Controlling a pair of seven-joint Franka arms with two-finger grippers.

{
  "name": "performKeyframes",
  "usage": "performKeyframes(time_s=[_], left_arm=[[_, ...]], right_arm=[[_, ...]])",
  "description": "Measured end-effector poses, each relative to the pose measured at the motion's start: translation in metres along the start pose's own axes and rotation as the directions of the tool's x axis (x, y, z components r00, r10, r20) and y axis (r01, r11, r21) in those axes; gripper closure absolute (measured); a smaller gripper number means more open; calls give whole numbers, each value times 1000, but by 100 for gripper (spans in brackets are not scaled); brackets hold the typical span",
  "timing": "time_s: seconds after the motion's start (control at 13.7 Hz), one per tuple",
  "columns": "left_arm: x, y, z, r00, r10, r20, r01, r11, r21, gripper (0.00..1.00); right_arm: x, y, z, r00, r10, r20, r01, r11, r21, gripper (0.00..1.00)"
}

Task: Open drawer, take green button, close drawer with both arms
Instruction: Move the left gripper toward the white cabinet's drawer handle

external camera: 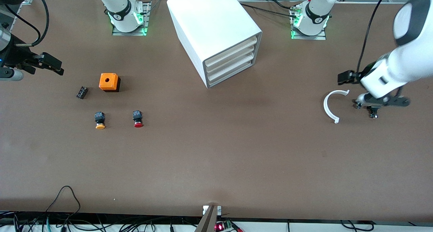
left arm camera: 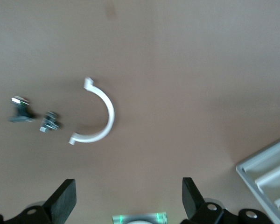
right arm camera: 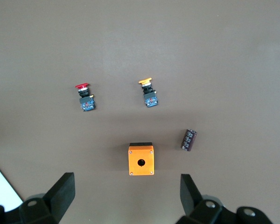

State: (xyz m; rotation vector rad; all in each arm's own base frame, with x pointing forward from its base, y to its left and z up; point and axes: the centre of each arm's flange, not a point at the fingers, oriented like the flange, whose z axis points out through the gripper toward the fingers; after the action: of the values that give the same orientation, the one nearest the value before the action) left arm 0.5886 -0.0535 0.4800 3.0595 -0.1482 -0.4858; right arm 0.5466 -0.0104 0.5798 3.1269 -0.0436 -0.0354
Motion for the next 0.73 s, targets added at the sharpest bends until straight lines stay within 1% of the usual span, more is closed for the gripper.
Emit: performKeyframes(time_s=[0.15, 0.22, 0.37, 0.44, 0.58, 0.73], left_arm=[[31, 13, 54, 995, 19, 99, -10, 995, -96, 0], [42, 23, 73, 991, 32, 130, -16, 992, -124, 0], [57, 43, 100, 986, 53, 159, -24, 984, -176, 0], [62, 50, 111, 982, 58, 178, -17, 975, -221, 0], [73, 61, 141, 971, 62, 232, 23, 939, -344, 0], [83, 75, 183, 945, 85, 317, 80, 876, -475, 0]], right_arm=[[0, -1, 0, 1000, -2, -1, 2, 1000, 0, 0], [0, -1, 0, 1000, -3, -1, 3, 1000, 0, 0], [2, -1, 0, 1000, -2, -9, 2, 1000, 0, 0], [6, 0, 0, 1000, 1, -14, -1, 1000, 0, 0], [14, 8, 3, 1000, 1, -12, -1, 1000, 0, 0], [18, 7, 5, 1000, -16, -7, 16, 1000, -4, 0]])
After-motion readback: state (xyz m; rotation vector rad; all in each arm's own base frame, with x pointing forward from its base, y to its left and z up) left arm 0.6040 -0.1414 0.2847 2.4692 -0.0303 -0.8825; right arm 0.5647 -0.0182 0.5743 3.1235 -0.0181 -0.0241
